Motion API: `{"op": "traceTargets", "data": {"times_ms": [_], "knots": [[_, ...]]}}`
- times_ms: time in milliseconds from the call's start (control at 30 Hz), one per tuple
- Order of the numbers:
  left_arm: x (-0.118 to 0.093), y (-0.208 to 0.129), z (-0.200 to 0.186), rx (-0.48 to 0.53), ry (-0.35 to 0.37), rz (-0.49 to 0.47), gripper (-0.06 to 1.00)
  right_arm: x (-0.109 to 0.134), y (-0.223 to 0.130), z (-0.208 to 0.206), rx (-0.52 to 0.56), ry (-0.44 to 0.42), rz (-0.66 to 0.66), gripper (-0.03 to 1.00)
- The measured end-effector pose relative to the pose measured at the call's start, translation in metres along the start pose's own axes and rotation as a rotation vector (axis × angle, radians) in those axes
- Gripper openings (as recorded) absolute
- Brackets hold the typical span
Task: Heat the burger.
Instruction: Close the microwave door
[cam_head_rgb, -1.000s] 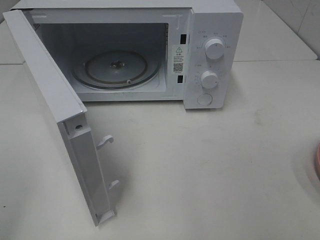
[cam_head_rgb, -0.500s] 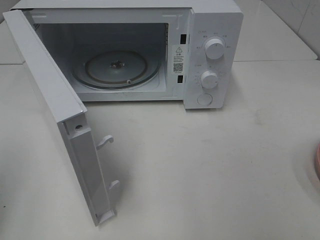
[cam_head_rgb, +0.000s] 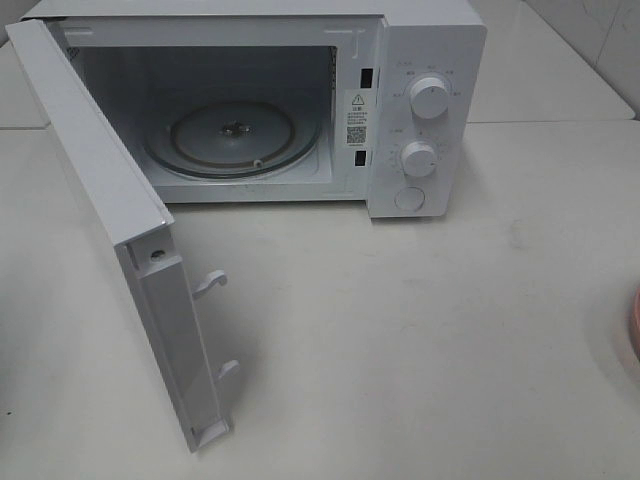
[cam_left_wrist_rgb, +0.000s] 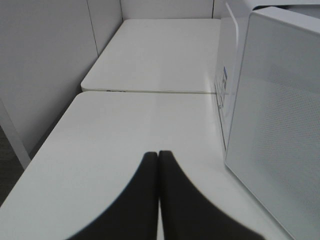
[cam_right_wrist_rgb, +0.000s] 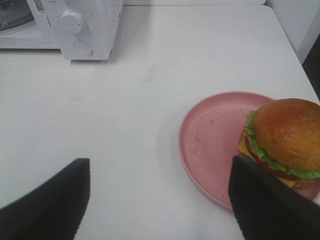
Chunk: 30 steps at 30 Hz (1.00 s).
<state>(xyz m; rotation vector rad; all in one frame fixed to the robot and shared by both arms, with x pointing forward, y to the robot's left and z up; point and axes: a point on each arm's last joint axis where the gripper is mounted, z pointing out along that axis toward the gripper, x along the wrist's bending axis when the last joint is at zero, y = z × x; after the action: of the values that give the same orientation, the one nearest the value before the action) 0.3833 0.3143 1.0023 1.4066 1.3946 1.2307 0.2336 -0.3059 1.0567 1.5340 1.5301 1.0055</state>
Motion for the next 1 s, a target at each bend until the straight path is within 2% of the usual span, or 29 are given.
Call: {"op": "traceTargets", "data": {"times_ms": [167, 333, 400, 433, 500, 533, 600, 700, 733, 900, 967, 1000], "knots": [[-0.001, -0.004, 0.018, -0.016, 0.003, -0.001, 0.00, 0.000, 0.000, 0.000, 0.000, 0.000, 0.000, 0.75], [-0.006, -0.014, 0.035, 0.024, -0.041, -0.034, 0.00, 0.000, 0.000, 0.000, 0.000, 0.000, 0.000, 0.75], [-0.011, -0.017, 0.044, 0.037, -0.094, -0.032, 0.00, 0.000, 0.000, 0.000, 0.000, 0.000, 0.000, 0.75], [-0.011, -0.017, 0.044, 0.037, -0.094, -0.032, 0.00, 0.000, 0.000, 0.000, 0.000, 0.000, 0.000, 0.75], [-0.020, -0.017, 0.055, 0.012, -0.181, -0.025, 0.00, 0.000, 0.000, 0.000, 0.000, 0.000, 0.000, 0.75], [-0.020, -0.017, 0.055, 0.012, -0.181, -0.025, 0.00, 0.000, 0.000, 0.000, 0.000, 0.000, 0.000, 0.75], [-0.026, -0.019, 0.063, -0.002, -0.250, -0.017, 0.00, 0.000, 0.000, 0.000, 0.000, 0.000, 0.000, 0.75], [-0.029, -0.021, 0.065, -0.008, -0.274, -0.014, 0.00, 0.000, 0.000, 0.000, 0.000, 0.000, 0.000, 0.75], [-0.033, -0.025, 0.068, -0.013, -0.321, -0.007, 0.00, 0.000, 0.000, 0.000, 0.000, 0.000, 0.000, 0.75], [-0.043, -0.031, 0.076, -0.025, -0.388, -0.023, 0.00, 0.000, 0.000, 0.000, 0.000, 0.000, 0.000, 0.75], [-0.061, -0.036, 0.084, -0.013, -0.472, 0.004, 0.00, 0.000, 0.000, 0.000, 0.000, 0.000, 0.000, 0.75], [-0.061, -0.036, 0.084, -0.013, -0.472, 0.004, 0.00, 0.000, 0.000, 0.000, 0.000, 0.000, 0.000, 0.75]]}}
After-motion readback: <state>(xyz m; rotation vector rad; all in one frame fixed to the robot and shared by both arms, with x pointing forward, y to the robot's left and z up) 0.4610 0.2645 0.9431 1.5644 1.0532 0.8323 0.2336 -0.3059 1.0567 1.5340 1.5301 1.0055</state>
